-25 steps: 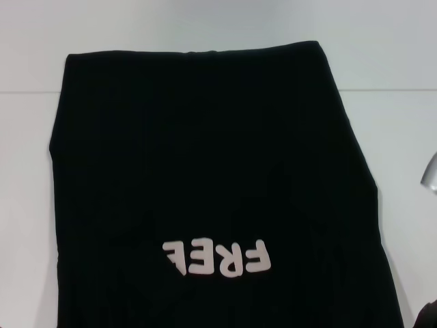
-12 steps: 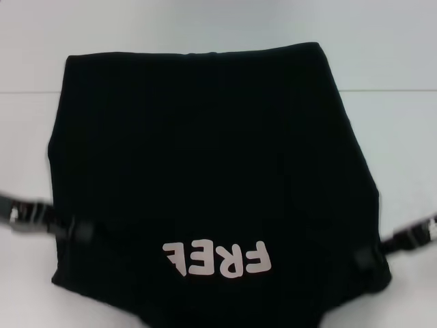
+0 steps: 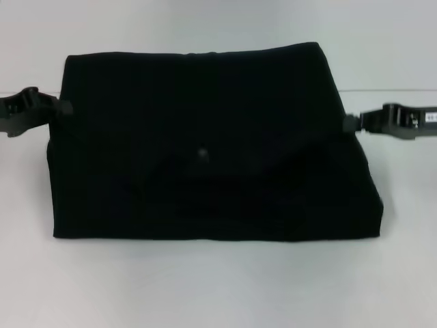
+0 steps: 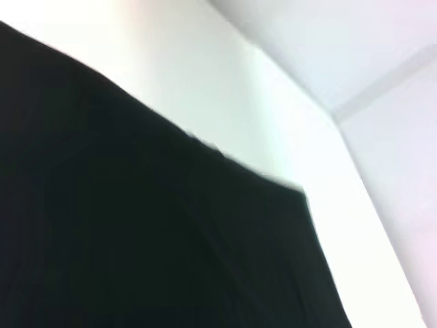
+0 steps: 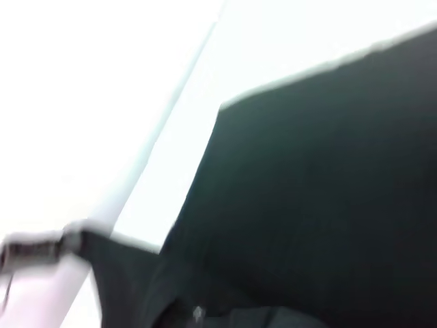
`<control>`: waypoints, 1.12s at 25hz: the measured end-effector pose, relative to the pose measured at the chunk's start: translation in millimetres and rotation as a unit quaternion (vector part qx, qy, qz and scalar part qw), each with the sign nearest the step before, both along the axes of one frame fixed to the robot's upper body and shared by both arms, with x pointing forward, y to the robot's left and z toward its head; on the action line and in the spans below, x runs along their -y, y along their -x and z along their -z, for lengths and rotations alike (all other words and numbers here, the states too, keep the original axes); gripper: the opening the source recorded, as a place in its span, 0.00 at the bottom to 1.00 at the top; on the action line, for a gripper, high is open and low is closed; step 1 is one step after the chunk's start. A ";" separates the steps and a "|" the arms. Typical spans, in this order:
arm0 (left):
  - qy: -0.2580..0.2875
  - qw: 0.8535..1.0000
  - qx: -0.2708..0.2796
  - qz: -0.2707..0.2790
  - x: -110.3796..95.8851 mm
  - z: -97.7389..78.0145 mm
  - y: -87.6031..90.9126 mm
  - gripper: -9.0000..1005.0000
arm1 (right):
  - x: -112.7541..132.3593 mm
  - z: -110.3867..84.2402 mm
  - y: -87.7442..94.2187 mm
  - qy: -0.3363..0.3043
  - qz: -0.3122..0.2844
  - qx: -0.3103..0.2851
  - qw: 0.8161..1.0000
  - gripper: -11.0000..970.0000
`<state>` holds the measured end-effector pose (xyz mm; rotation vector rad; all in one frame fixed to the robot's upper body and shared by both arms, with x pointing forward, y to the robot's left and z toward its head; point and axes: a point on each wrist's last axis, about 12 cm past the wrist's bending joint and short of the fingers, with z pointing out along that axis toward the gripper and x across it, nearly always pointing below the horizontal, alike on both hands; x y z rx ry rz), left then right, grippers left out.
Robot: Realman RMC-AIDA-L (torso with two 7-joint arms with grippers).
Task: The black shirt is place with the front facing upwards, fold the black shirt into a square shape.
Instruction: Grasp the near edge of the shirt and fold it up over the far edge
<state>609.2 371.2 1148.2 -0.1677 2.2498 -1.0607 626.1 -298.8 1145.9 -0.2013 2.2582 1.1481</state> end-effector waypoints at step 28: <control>-0.082 0.985 0.077 -0.134 50.2 39.8 -37.1 0.08 | -35.1 39.5 -32.5 0.096 0.149 0.124 0.976 0.13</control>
